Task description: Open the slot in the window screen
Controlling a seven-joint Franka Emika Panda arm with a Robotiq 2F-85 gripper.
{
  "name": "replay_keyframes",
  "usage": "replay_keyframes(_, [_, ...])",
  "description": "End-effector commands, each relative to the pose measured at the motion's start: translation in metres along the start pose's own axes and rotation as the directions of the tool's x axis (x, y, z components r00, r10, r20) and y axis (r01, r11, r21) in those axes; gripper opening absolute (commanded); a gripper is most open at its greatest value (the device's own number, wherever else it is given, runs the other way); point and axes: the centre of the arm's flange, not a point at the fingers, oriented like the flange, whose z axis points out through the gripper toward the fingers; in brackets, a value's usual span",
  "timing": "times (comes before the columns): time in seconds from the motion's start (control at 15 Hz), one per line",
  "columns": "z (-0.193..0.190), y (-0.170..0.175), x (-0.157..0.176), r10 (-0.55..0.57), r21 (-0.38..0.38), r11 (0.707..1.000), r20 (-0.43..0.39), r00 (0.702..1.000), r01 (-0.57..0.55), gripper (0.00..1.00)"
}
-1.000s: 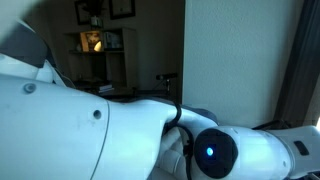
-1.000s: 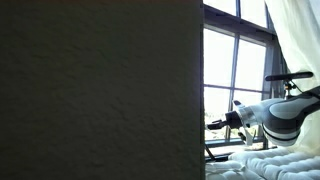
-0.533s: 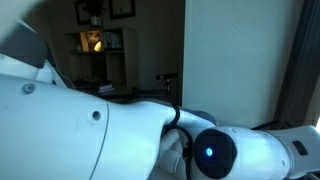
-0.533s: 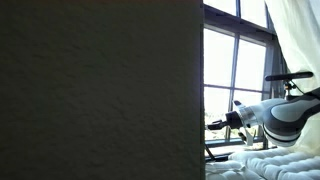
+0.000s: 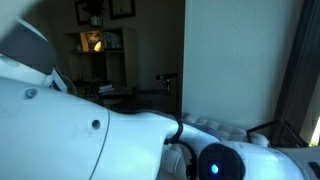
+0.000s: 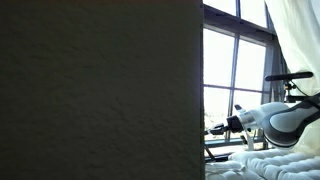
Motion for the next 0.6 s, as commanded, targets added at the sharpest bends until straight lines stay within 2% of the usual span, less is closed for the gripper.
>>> replay_keyframes(0.0, [0.007,-0.009,0.004,-0.030,-0.007,1.000,0.052,0.998,0.030,0.00])
replay_keyframes(0.27, [0.018,-0.016,-0.007,-0.072,-0.012,0.997,0.128,0.989,0.074,0.00])
replay_keyframes(0.53, [0.026,-0.023,-0.011,-0.088,0.009,0.996,0.165,0.982,0.087,0.00])
